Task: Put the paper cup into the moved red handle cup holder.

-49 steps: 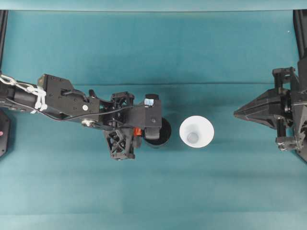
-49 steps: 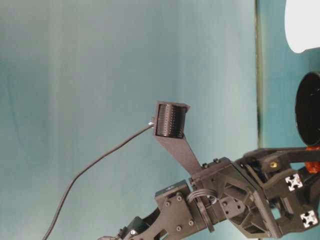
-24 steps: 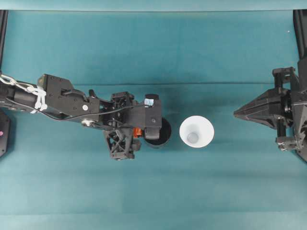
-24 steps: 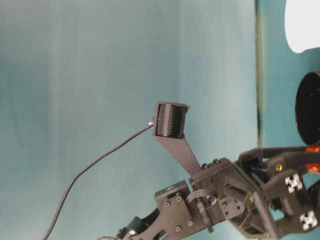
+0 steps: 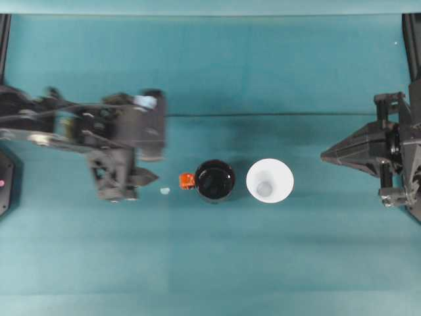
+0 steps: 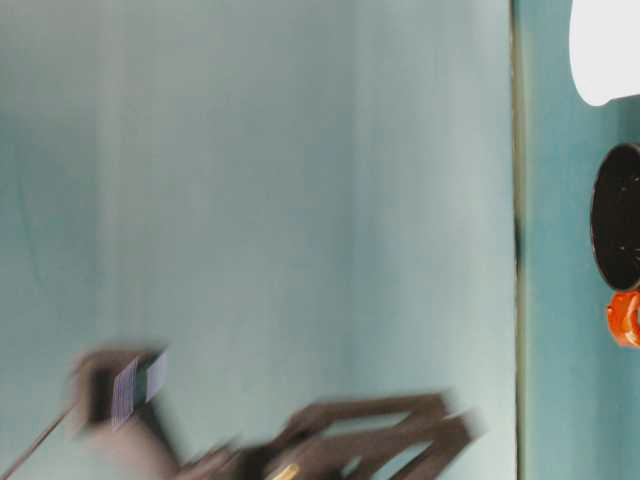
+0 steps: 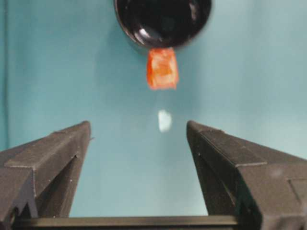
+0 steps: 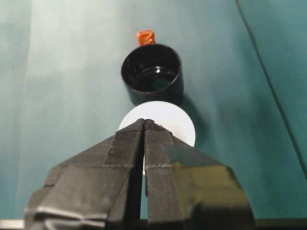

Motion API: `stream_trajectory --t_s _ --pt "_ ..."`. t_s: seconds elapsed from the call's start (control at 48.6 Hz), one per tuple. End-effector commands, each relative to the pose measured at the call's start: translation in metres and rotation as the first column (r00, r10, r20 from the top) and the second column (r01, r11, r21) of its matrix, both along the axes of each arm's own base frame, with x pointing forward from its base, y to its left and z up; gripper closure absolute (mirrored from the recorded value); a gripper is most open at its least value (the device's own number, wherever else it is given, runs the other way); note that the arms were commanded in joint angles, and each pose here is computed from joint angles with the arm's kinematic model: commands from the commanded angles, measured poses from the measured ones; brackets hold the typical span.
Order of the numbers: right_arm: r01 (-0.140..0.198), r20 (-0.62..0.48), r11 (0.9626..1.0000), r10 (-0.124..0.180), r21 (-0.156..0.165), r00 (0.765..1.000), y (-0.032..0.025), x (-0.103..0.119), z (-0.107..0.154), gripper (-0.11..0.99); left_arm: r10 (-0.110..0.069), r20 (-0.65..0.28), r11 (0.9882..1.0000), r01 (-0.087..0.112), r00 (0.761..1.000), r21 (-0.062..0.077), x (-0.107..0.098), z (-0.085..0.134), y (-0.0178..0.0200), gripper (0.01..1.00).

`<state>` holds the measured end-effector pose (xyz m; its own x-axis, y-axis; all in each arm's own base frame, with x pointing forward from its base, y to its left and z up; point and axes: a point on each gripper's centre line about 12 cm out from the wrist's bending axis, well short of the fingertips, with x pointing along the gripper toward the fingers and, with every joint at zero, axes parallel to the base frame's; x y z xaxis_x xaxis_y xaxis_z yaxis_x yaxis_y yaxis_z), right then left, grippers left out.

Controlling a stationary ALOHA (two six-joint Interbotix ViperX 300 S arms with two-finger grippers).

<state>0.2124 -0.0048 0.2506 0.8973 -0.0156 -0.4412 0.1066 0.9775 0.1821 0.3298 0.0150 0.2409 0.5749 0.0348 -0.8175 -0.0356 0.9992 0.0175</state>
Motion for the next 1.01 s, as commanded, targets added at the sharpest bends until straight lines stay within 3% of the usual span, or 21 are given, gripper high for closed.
stream_trajectory --t_s 0.0,0.123,0.309,0.555,0.699,0.905,0.987 --pt "0.007 0.008 1.0 -0.007 0.007 1.0 -0.0007 0.002 0.003 0.97 -0.008 0.049 1.0 0.008 0.999 0.005 -0.012 0.014 -0.0019 0.164" --pt "0.016 0.005 0.9999 -0.016 0.007 1.0 -0.0027 0.002 0.002 0.97 -0.016 0.056 0.9999 0.015 0.998 0.006 -0.031 0.011 -0.0049 0.164" --pt "0.041 -0.011 0.9991 -0.04 0.013 0.999 -0.0076 0.003 0.001 0.97 -0.011 0.119 0.9999 0.01 0.993 0.002 -0.046 0.016 -0.0058 0.165" --pt "0.093 -0.183 0.9947 -0.083 0.043 0.98 -0.0154 0.006 -0.008 0.9 -0.01 0.15 1.0 0.009 0.989 0.002 -0.055 0.02 -0.0061 0.165" --pt "0.095 -0.231 0.9946 -0.082 0.043 0.97 -0.0165 0.015 -0.008 0.68 -0.01 0.148 1.0 0.009 0.989 0.002 -0.057 0.019 -0.0061 0.166" --pt "0.103 -0.3 0.9936 -0.084 0.047 0.95 -0.0192 0.034 -0.011 0.09 -0.009 0.147 1.0 0.008 0.989 0.004 -0.057 0.019 -0.0056 0.165" --pt "0.119 -0.349 0.9916 -0.094 0.051 0.932 -0.0232 0.043 -0.015 -0.06 -0.007 0.139 1.0 0.007 0.99 0.001 -0.058 0.016 -0.0058 0.168"
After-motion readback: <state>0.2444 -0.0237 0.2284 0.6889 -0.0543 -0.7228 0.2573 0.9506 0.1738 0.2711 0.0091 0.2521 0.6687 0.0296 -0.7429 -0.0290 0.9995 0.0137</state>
